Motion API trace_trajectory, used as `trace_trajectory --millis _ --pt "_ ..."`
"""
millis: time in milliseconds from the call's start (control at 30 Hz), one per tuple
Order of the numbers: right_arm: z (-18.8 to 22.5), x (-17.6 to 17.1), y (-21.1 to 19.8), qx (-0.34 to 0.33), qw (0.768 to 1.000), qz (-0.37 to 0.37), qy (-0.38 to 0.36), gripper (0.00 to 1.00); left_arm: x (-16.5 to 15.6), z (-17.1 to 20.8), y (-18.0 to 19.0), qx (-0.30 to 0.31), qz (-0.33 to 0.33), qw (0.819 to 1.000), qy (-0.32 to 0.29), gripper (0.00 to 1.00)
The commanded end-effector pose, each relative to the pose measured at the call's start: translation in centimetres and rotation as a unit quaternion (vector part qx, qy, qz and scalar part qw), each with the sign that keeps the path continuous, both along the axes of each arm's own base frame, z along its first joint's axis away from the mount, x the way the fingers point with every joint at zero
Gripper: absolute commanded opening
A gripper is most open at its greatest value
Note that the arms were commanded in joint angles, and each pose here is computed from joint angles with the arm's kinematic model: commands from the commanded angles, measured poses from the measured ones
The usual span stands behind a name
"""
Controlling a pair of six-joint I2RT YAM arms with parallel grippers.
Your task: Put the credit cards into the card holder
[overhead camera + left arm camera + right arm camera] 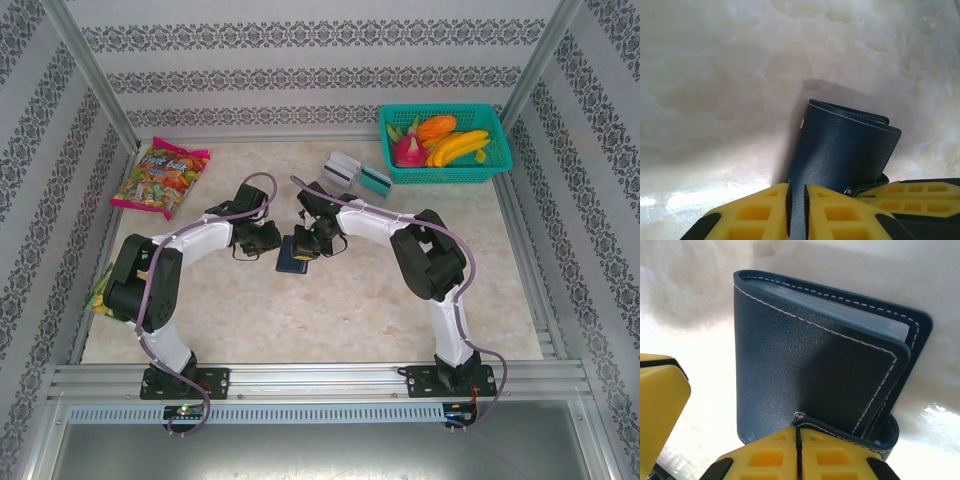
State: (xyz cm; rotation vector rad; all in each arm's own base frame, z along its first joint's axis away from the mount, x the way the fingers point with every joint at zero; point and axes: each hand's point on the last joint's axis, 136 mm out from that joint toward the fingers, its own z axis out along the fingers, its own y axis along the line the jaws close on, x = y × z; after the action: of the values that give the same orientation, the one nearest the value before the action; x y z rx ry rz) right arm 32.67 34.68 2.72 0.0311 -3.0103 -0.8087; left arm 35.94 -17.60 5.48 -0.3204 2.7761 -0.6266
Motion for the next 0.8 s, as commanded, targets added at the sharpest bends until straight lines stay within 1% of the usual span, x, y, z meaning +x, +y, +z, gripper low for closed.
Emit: trace_trajectory --millis 0,100,200,267,333,467,567,667,767 --pt "-9.9 -4.5 -7.5 -0.199 0.977 0.009 0.078 0.09 0.7 0.4 -0.5 -0.007 -0.016 1.000 -0.019 0.18" --pt "-9.3 -4.1 -6.5 -0.167 0.983 0.004 0.071 0.09 0.3 -0.6 -0.7 -0.012 -0.021 1.000 -0.008 0.18" --pt "-6.4 -2.6 -5.2 -0.131 0.991 0.005 0.030 0.09 -0.3 -2.6 -0.3 0.002 -0.024 1.000 0.013 0.18" --pt "-4.3 -1.7 -3.9 -0.100 0.995 0.013 0.002 0.12 -0.7 -3.3 -0.7 -0.008 -0.031 0.999 0.020 0.19" --pt "-2.0 -0.7 -2.5 -0.067 0.997 0.019 -0.025 0.13 -0.8 -3.3 -1.2 -0.014 -0.035 0.999 0.021 0.19" --pt "3.2 1.4 0.2 -0.005 0.996 0.033 -0.081 0.17 -1.0 -2.8 -1.7 -0.004 -0.038 0.999 0.016 0.19" --pt "6.5 2.4 1.1 0.018 0.993 0.042 -0.113 0.17 -1.1 -2.2 -1.7 -0.002 -0.034 0.999 0.011 0.19" --pt "8.2 2.9 1.2 0.031 0.990 0.045 -0.130 0.18 -1.1 -1.7 -1.4 0.005 -0.032 0.999 0.005 0.19" --pt "8.5 2.7 1.1 0.035 0.990 0.048 -0.130 0.18 -1.2 -1.3 -1.3 0.005 -0.030 1.000 0.003 0.19"
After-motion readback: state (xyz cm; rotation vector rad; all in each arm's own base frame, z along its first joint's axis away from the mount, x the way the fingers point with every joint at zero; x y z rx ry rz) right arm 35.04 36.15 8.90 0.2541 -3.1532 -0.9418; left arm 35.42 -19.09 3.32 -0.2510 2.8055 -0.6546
